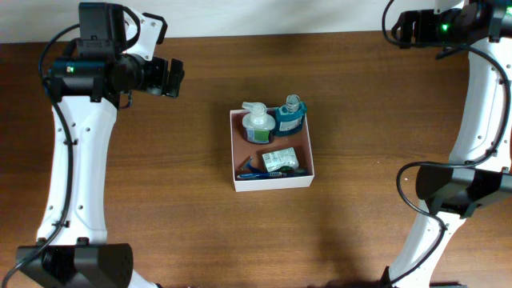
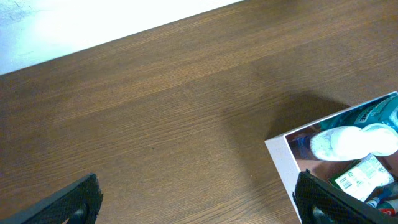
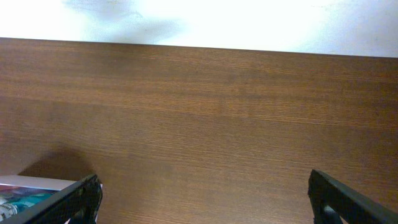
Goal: Pack container
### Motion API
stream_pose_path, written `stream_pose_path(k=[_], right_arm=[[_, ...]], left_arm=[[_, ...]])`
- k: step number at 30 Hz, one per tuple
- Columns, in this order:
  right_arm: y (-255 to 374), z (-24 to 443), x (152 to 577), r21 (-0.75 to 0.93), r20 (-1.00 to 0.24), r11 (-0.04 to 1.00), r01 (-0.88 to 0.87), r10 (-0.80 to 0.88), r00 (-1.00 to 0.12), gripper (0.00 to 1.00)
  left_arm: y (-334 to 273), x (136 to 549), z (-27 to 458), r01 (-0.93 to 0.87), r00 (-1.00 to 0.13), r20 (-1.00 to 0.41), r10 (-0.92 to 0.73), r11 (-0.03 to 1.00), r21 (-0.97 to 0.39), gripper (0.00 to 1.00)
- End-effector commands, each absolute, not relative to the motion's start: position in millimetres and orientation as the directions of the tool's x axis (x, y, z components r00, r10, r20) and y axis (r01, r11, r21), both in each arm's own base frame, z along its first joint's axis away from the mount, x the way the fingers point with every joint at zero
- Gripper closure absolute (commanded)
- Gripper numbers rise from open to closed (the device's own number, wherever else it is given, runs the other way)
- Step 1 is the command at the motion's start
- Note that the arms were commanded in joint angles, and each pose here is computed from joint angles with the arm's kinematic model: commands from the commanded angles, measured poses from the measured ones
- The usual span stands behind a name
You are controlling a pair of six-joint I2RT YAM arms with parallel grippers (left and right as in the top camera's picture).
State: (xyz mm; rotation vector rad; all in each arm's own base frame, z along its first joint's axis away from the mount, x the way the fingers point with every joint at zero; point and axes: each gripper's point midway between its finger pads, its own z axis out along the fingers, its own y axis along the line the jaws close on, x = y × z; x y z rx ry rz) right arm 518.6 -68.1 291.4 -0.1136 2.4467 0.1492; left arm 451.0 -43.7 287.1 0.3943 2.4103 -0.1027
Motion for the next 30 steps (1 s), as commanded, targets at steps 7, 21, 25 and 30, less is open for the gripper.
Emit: stream_pose_path(k=[7, 21, 25, 30], right_arm=[[-73.4, 293.4, 518.5, 0.075, -0.643, 0.991, -0.111, -0.037, -0.765, 0.01], [-53.5, 370.6, 487.0, -0.05, -0.743, 0.991, -0.123, -0.119, -0.659, 0.01], [-37.1, 414.1, 460.8, -0.1, -0.794, 0.987, -0.126, -0.155, -0.588, 0.01], [-16.3, 446.0, 422.4, -0.152, -0.81, 0.98, -0.127, -0.197, -0.552, 0.02]], left_arm=[[-45.0, 449.2, 293.9, 0.307, -0.713, -0.658, 0.242, 0.951, 0.017, 0.01], [-45.0, 449.3, 294.0, 0.307, -0.713, -0.658, 0.242, 0.951, 0.017, 0.01], [-45.1, 449.2, 293.9, 0.308, -0.713, -0.658, 0.242, 0.951, 0.017, 0.01], [-45.0, 449.2, 293.9, 0.308, -0.713, -0.658, 0.242, 0.951, 0.017, 0.01]])
